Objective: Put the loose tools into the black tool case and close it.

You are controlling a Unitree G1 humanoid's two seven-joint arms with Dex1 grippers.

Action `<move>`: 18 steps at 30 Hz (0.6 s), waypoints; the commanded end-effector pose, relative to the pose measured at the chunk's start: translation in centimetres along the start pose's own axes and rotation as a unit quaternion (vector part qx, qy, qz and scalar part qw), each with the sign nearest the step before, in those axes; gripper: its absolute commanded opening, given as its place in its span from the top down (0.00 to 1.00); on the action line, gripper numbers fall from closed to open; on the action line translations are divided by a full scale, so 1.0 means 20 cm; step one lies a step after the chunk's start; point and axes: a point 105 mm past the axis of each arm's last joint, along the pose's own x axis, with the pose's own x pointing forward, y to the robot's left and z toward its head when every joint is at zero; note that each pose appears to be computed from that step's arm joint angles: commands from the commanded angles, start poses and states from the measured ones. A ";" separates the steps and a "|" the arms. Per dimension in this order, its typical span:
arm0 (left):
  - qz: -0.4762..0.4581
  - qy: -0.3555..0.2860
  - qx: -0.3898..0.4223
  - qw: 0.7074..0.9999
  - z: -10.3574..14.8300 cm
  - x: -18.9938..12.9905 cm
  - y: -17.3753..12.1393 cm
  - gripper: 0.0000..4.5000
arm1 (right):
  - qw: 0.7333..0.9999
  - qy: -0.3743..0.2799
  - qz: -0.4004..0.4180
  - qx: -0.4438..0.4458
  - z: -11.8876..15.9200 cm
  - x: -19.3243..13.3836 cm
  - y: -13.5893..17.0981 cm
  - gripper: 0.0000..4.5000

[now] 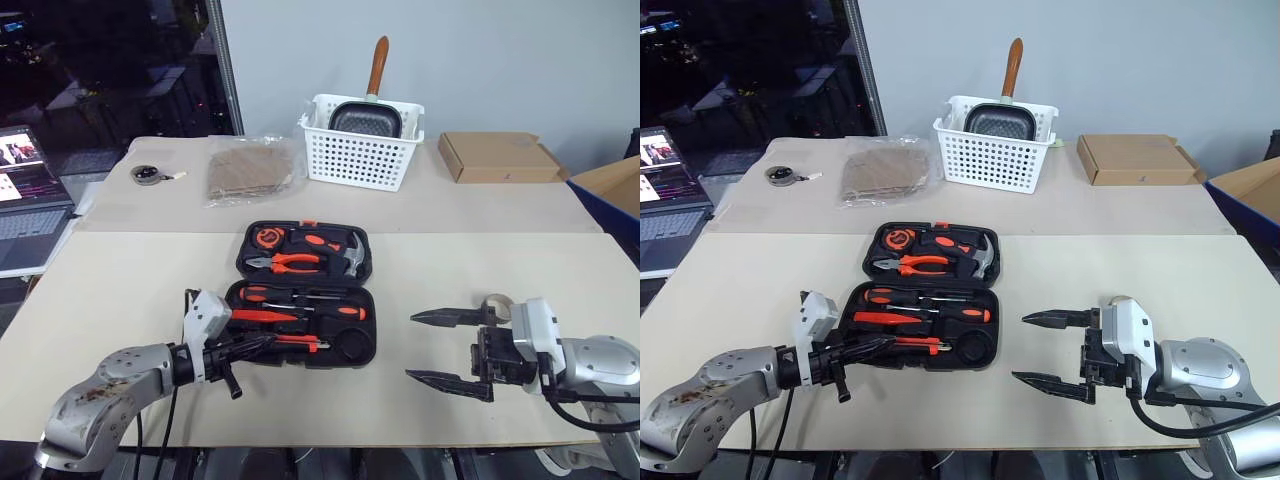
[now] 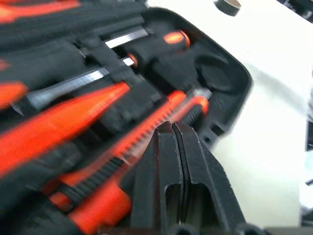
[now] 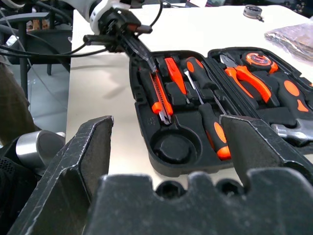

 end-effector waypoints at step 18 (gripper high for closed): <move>0.024 0.178 0.109 0.978 -0.26 0.00 0.04 0.99 | 1.000 -0.009 0.009 -0.008 0.02 0.01 0.01 0.10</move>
